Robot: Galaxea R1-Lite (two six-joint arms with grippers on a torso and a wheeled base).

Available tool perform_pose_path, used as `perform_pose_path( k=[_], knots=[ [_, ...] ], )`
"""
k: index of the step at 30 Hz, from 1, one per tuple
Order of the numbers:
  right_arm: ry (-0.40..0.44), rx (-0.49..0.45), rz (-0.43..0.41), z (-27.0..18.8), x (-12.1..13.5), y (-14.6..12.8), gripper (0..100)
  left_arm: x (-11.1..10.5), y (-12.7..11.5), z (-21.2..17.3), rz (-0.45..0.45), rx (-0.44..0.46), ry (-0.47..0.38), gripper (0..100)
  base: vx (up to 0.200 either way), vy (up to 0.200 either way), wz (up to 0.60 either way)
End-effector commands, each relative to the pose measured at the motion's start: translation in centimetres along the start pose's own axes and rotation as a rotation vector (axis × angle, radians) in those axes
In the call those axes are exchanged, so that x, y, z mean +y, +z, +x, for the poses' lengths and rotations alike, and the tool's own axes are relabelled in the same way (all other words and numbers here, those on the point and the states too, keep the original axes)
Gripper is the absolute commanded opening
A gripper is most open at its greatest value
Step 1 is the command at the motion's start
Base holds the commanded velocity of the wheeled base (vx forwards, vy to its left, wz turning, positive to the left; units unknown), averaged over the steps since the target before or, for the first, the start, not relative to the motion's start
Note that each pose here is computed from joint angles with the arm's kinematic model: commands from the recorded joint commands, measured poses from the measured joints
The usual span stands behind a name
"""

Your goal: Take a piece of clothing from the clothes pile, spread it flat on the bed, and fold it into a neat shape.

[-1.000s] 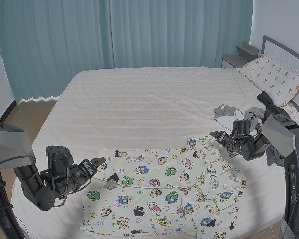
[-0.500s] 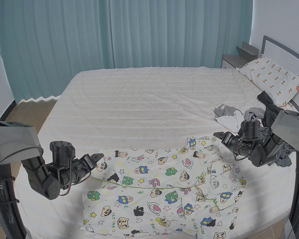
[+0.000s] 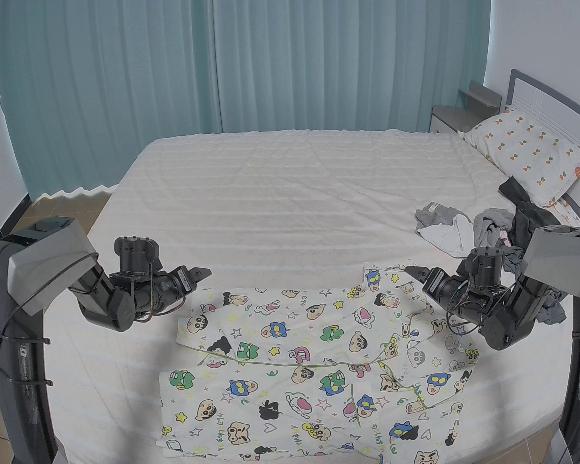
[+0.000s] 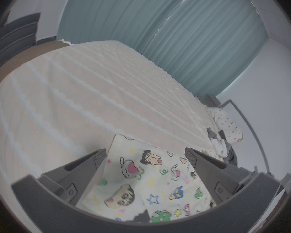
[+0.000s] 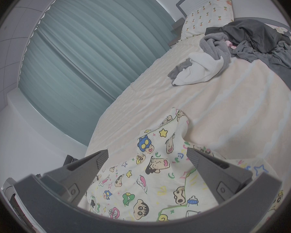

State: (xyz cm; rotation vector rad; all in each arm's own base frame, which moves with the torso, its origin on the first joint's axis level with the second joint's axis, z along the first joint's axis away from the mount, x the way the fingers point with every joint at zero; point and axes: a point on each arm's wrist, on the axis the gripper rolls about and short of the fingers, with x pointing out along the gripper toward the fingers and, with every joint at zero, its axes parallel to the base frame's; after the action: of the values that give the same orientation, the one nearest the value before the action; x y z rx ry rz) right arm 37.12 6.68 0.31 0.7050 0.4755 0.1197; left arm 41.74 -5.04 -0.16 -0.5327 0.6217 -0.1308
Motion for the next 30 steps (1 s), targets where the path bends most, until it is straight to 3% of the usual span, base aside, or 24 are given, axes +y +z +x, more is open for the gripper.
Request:
perform_pose_path(
  k=[1,14,30],
  knots=[
    [0.001,0.011,0.002,-0.1,0.1,-0.4,100,1.9,-1.6,3.3,0.041,0.042,0.024,100,0.0,0.0,0.0],
    [0.012,0.021,0.003,-0.4,0.2,-0.5,100,2.3,-2.0,5.4,0.045,0.038,0.018,100,0.0,0.0,0.0],
    [0.019,0.021,0.002,-0.6,0.4,-0.4,100,0.5,-2.1,6.4,0.066,0.061,0.024,100,0.0,0.0,0.0]
  ],
)
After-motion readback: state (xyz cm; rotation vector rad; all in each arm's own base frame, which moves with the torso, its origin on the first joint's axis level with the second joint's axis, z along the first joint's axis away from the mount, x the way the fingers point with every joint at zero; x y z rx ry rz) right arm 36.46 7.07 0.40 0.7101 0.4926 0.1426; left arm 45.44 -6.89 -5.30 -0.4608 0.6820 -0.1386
